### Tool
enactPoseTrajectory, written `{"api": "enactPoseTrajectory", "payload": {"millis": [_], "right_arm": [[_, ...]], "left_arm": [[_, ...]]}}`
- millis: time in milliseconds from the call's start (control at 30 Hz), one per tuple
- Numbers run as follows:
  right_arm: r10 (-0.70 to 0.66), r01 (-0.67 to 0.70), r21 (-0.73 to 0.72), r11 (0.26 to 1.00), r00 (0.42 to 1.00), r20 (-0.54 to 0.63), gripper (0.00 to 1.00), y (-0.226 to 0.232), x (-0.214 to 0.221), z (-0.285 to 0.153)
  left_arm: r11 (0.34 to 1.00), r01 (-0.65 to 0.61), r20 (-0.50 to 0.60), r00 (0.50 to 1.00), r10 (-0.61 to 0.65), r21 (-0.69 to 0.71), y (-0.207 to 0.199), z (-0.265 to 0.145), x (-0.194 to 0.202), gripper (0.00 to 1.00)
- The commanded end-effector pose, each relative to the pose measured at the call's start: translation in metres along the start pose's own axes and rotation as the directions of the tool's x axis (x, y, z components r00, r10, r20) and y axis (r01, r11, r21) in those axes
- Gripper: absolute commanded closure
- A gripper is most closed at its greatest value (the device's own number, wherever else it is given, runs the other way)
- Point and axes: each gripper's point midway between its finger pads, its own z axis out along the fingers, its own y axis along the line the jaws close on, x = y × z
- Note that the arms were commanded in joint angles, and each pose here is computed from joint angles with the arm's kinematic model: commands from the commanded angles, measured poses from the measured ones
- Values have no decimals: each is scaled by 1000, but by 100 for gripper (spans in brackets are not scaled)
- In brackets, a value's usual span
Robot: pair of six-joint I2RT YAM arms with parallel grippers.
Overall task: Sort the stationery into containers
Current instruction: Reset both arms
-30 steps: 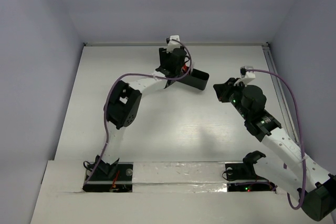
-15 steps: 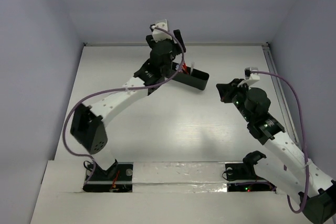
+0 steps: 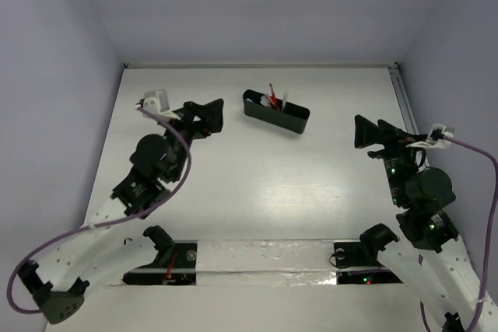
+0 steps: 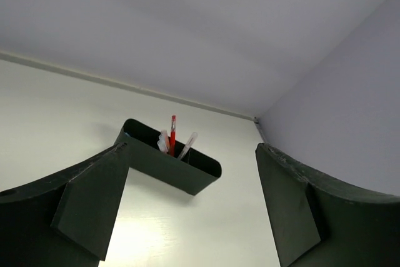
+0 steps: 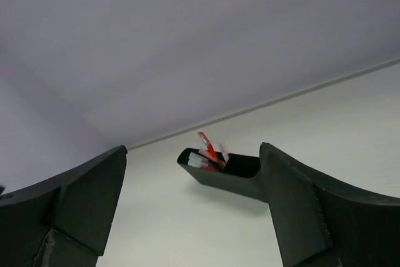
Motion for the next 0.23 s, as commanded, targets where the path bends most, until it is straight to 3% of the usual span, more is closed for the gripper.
{"api": "enactPoseTrajectory", "payload": {"millis": [0,200], "right_arm": [[0,-3,62,998,999,43,8,-11,-4,5],[-4,6,57,998,999,-48,7,-7,30,31]], "left_arm": [[999,53,33,998,-53,5,11,-31,-19,21],[999,27,35,999,-27,-16,23,-53,-31,15]]}}
